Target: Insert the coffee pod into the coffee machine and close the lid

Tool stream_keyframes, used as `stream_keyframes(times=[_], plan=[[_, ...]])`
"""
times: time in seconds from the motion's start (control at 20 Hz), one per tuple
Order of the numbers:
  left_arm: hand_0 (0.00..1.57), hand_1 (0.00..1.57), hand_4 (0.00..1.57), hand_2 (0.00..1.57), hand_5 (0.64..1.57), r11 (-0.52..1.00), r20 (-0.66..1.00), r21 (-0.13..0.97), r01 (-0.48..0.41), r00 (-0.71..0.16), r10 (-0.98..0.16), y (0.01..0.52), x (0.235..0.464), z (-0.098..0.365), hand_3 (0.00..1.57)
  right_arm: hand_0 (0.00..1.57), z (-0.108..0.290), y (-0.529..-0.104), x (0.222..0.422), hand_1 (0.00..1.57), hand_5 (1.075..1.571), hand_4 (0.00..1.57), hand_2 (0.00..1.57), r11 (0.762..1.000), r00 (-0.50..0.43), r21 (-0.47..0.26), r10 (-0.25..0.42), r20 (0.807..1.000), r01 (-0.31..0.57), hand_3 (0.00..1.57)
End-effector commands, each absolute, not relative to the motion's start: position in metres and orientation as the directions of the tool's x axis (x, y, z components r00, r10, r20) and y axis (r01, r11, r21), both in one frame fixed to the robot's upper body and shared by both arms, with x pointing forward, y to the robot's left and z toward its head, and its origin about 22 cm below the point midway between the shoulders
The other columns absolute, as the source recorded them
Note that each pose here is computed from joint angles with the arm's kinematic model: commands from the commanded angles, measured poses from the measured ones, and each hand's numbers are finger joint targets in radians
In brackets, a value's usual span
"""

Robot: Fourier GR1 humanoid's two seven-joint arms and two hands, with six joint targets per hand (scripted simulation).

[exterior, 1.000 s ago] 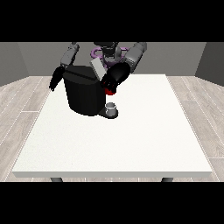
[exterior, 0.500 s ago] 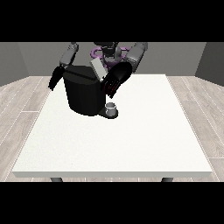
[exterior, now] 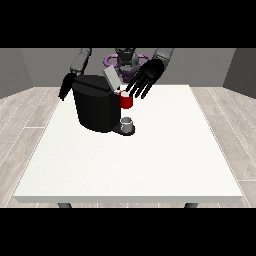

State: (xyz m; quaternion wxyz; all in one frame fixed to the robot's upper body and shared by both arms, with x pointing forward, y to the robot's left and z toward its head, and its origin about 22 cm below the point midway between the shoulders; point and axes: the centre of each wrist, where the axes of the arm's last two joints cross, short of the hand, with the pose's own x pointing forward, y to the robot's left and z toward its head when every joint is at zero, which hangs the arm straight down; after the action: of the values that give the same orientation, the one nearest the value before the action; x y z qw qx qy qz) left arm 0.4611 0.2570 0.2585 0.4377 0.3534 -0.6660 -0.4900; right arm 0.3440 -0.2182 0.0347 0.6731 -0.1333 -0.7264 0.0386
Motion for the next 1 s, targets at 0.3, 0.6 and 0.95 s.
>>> stream_keyframes(times=[0.3, 0.6, 0.95], plan=[[0.0, 0.0, 0.0, 0.15, 1.571, 0.639, 0.667, 0.739, 0.211, -0.362, -0.652, 0.226, 0.452, 0.142, 0.0, 0.0, -0.034, -0.247, 0.3, 0.0, 1.571, 0.0, 0.0, 0.956, 0.119, -0.24, 0.222, 0.968, 0.17, 0.0], [0.0, 0.0, 0.0, 0.0, 1.571, 0.922, 0.96, 0.267, 0.28, -0.161, -0.229, 0.224, 0.413, 0.024, 0.0, 0.0, -0.053, -0.27, 0.276, 0.0, 1.571, 0.0, 0.0, 0.945, 0.194, -0.231, 0.188, 0.963, 0.23, 0.0], [0.0, 0.0, 0.37, 0.0, 1.571, 0.947, 0.98, 0.166, 0.276, 0.063, -0.19, 0.239, 0.356, -0.059, 0.0, 0.0, -0.014, -0.246, 0.292, 0.0, 1.571, 0.0, 0.0, 0.987, 0.099, -0.145, 0.137, 0.986, 0.072, 0.0]])
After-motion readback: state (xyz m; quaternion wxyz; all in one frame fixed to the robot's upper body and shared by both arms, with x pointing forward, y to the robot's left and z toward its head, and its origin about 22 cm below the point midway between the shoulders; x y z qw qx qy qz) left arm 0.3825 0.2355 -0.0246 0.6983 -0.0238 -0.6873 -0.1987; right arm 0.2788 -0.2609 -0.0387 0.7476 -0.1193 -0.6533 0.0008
